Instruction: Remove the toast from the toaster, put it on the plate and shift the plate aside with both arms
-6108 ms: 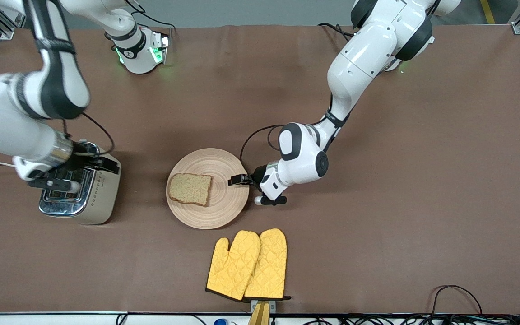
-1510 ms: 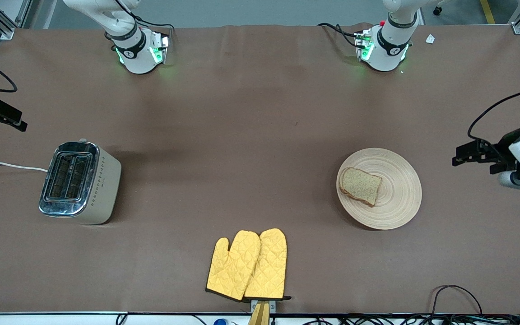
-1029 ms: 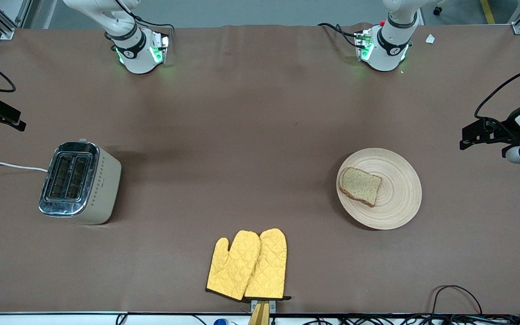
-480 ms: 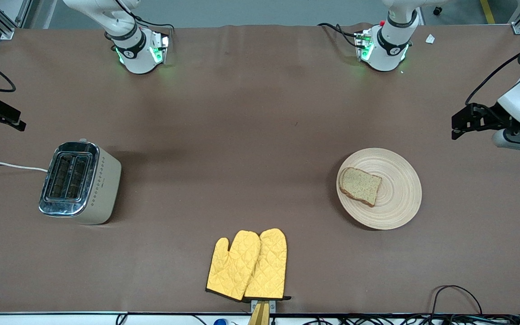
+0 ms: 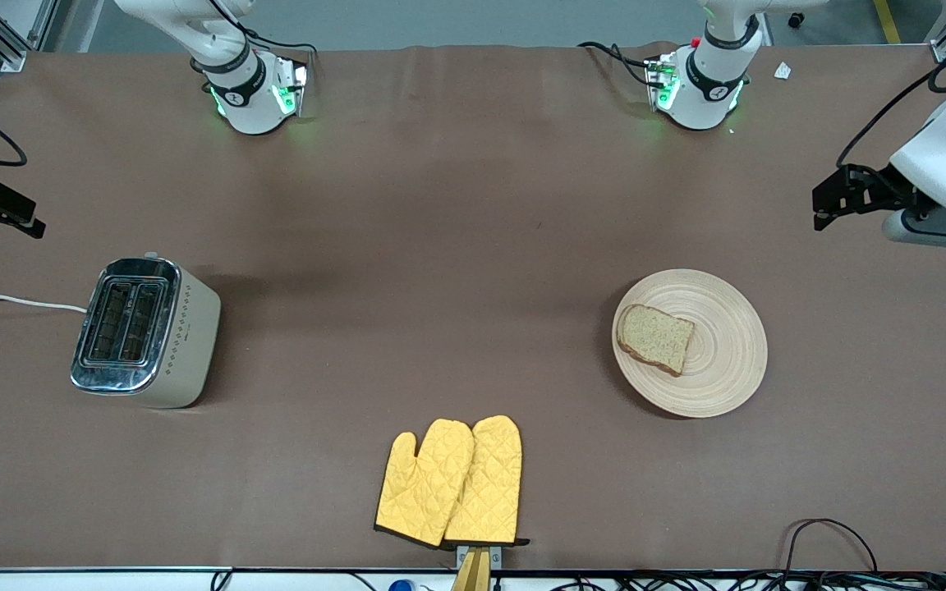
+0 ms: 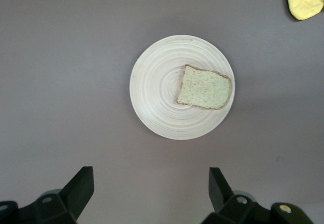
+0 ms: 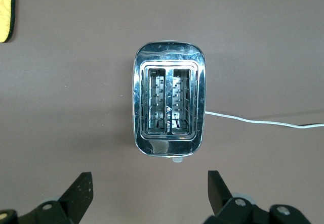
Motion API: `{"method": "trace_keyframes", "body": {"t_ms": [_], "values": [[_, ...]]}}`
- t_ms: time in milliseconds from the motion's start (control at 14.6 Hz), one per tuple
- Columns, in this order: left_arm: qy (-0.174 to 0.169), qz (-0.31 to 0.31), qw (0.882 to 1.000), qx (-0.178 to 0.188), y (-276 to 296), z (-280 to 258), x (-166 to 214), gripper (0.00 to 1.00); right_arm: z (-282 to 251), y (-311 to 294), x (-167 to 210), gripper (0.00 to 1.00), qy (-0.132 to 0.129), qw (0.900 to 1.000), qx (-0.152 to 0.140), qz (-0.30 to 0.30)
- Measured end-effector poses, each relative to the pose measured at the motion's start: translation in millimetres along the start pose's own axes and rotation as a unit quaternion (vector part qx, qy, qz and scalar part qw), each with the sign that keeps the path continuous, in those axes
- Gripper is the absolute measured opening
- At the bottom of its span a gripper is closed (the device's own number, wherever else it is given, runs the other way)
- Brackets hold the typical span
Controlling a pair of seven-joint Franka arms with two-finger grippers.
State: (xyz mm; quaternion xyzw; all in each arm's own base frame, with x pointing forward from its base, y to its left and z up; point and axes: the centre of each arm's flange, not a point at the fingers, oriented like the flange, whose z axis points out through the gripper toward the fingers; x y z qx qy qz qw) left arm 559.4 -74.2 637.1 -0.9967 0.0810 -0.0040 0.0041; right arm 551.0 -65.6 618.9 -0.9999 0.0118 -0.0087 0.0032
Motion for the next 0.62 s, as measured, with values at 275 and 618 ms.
{"method": "trace_keyframes", "body": {"t_ms": [275, 618], "values": [[0.009, -0.016, 1.000, -0.009, -14.3, 7.1, -11.7, 1.00, 0.0, -0.4, 0.0, 1.00, 0.000, 1.000, 0.000, 0.000], [0.011, -0.010, 1.000, -0.009, -7.4, 8.6, -11.7, 1.00, 0.1, -0.8, -0.1, 1.00, -0.001, 1.000, 0.000, -0.001]]}}
